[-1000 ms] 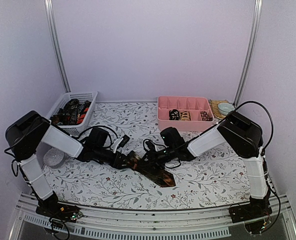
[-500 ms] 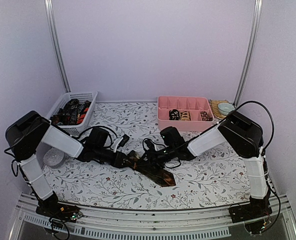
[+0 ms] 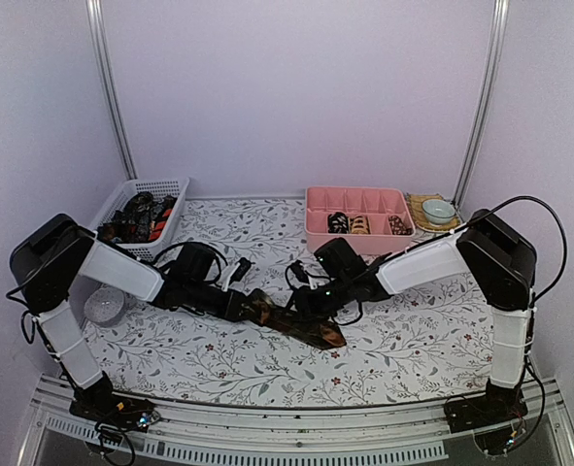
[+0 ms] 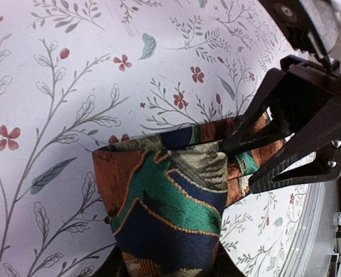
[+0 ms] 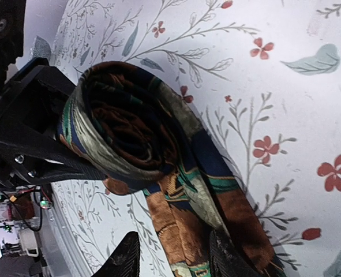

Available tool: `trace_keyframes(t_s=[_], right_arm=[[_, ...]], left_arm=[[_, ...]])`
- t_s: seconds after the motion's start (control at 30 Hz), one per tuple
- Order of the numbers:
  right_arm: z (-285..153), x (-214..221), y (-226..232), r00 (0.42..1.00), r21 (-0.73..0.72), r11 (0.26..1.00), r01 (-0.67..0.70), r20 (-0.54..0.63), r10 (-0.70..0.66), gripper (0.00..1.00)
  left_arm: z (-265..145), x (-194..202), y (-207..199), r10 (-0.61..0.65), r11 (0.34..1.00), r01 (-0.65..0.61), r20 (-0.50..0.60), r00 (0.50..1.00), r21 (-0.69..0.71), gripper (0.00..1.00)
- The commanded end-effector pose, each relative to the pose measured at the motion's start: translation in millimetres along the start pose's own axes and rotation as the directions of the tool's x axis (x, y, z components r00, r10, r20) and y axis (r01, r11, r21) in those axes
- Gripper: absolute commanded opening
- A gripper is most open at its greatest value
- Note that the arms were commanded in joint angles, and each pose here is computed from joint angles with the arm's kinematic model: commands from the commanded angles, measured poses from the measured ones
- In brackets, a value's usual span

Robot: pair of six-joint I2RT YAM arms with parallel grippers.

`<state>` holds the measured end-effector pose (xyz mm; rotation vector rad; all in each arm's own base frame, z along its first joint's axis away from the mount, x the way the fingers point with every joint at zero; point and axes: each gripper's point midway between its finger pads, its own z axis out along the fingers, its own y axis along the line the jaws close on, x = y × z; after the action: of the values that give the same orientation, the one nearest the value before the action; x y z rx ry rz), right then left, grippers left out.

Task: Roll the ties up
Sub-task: Roll the tie at the center of the board.

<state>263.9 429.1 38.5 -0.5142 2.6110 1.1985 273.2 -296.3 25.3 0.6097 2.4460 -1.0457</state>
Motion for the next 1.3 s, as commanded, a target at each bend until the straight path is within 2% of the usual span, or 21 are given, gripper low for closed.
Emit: trace_keyframes(t_s=[0.0, 0.2, 0.43, 0.53, 0.73, 0.93, 1.0, 1.27], right_arm=[[-33, -2, 5, 0.993, 0.092, 0.990, 0.108, 0.027, -0.111, 0.39], [-16, 34, -32, 0.990, 0.189, 0.973, 0.135, -0.065, -0.124, 0.33], [-7, 60, -37, 0.981, 0.222, 0.959, 0.174, -0.120, -0.151, 0.30], [-4, 64, -35, 0.978, 0.234, 0.954, 0.190, -0.126, -0.164, 0.30], [-1, 64, -33, 0.978, 0.234, 0.953, 0.194, -0.125, -0.168, 0.30], [-5, 60, -32, 0.978, 0.243, 0.950, 0.196, -0.116, -0.172, 0.31], [-9, 57, -26, 0.978, 0.233, 0.952, 0.199, -0.107, -0.178, 0.34], [-54, 27, 2, 0.995, 0.077, 0.992, 0.101, -0.002, -0.101, 0.46]], left_arm=[[-3, 16, 22, -0.075, 0.990, 0.068, -0.053, 0.996, -0.123, 0.30], [-3, 10, 20, -0.083, 0.989, 0.076, -0.053, 0.995, -0.126, 0.31], [-11, 0, 28, -0.139, 0.971, 0.132, -0.022, 0.990, -0.197, 0.31], [-14, -4, 28, -0.131, 0.966, 0.125, -0.014, 0.991, -0.229, 0.31], [-15, 0, 29, -0.063, 0.934, 0.035, -0.068, 0.996, -0.355, 0.31], [-16, 8, 32, 0.026, 0.865, -0.103, -0.162, 0.986, -0.491, 0.31], [-15, 10, 32, 0.057, 0.836, -0.151, -0.189, 0.980, -0.527, 0.31], [-14, 23, 37, 0.136, 0.692, -0.307, -0.300, 0.944, -0.653, 0.31]])
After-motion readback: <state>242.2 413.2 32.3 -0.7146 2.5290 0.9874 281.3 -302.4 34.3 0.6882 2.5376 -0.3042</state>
